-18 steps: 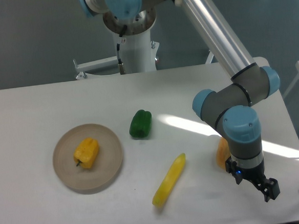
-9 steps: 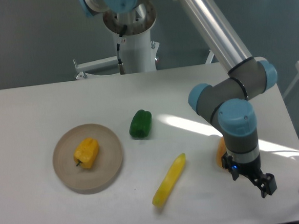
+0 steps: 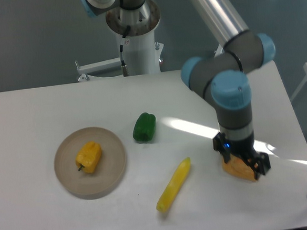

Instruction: Pick up the yellow pepper from the plate

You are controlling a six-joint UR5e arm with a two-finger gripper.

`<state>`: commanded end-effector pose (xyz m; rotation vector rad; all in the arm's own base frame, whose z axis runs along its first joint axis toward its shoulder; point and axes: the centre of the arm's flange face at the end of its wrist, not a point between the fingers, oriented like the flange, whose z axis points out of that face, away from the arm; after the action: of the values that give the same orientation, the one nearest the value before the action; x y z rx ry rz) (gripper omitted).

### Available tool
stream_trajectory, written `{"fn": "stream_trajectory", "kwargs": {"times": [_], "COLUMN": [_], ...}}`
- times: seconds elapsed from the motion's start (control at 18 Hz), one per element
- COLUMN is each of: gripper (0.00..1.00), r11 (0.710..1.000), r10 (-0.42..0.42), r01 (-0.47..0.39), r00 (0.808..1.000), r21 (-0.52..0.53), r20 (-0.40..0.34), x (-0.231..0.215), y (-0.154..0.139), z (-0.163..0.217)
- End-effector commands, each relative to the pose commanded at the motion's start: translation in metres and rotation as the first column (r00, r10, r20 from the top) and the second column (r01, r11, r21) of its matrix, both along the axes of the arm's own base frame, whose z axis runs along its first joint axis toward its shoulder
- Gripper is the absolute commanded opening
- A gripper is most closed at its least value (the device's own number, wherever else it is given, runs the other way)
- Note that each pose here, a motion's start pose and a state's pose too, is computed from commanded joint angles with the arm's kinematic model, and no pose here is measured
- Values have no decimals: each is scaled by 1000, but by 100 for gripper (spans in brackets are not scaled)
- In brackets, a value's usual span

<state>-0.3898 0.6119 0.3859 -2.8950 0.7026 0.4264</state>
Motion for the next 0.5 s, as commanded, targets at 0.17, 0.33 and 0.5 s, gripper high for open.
{"fn": "stream_trajectory", "kwargs": {"times": [0.17, 0.33, 0.5], "gripper": [100, 100, 100], "r11": [998, 991, 979], "r10": [48, 113, 181], "r01": [-49, -120, -194], "r00": [997, 987, 969], "r21": [25, 57, 67], "r20": [61, 113, 166], "x": [32, 63, 105], "y": [-14, -25, -24], "z": [17, 28, 27]}}
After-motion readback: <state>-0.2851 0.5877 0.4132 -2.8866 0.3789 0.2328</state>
